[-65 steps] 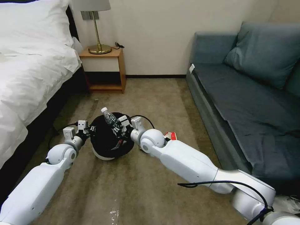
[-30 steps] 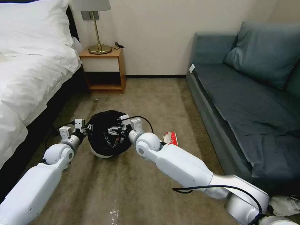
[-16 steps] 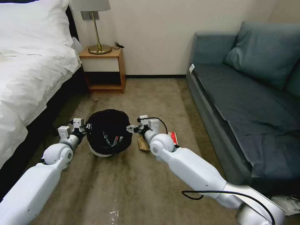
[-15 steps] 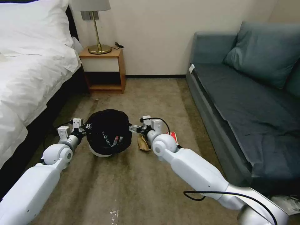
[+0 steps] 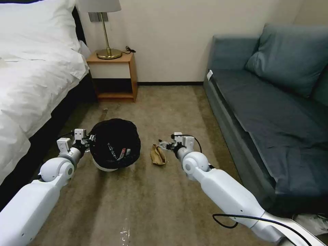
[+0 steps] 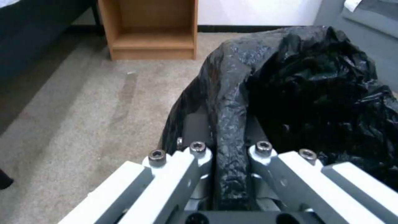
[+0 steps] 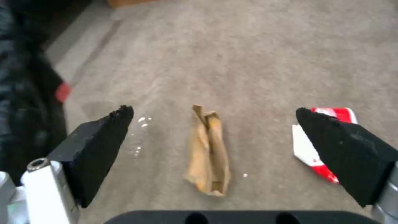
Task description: Pick up the trash bin, then pick up the garbage on the floor and place it into the trash bin.
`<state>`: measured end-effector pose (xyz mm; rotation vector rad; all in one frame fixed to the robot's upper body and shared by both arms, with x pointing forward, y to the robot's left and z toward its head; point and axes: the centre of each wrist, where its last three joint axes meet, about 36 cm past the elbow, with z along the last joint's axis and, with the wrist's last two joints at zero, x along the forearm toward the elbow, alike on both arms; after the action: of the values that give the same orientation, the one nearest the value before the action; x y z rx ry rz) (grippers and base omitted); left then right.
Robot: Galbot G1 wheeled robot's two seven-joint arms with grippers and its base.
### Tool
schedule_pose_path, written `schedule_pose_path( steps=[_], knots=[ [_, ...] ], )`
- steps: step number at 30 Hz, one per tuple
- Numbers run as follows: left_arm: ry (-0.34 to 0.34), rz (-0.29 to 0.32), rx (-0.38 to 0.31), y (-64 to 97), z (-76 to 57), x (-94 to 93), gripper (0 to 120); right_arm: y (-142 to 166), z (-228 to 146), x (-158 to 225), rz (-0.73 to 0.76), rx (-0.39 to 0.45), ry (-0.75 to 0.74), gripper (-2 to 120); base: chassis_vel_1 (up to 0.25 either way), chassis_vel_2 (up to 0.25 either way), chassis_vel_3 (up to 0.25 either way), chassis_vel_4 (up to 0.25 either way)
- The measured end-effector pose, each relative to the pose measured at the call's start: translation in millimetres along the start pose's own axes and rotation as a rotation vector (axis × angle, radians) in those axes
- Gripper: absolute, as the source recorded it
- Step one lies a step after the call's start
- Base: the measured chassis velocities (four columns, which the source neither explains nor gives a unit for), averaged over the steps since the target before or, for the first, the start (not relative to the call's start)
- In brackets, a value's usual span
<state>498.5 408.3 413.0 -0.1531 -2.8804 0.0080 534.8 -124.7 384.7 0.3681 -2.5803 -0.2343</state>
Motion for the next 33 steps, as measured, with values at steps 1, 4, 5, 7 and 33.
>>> schedule_pose_path(
  steps=[1,4,5,7,33],
  knots=[
    [0.000,0.001,0.000,-0.4,0.1,0.4,5,-4.6,1.4,-1.2,0.010,-0.002,0.002,100,0.000,0.000,0.000,0.000],
    [-0.001,0.003,-0.001,-1.1,-0.4,1.0,5,-8.9,4.4,-2.1,0.021,-0.008,0.008,100,0.000,0.000,0.000,0.000],
    [-0.001,0.003,-0.001,-1.1,-0.4,1.0,5,-8.9,4.4,-2.1,0.021,-0.008,0.008,100,0.000,0.000,0.000,0.000],
    [-0.003,0.006,-0.003,-1.9,-0.9,2.1,5,-13.8,9.3,-1.1,0.030,-0.007,0.014,100,0.000,0.000,0.000,0.000],
    [0.003,0.000,-0.006,-0.2,1.1,7.8,5,-30.5,20.5,-1.7,0.043,-0.014,0.021,100,0.000,0.000,0.000,0.000]
  ],
)
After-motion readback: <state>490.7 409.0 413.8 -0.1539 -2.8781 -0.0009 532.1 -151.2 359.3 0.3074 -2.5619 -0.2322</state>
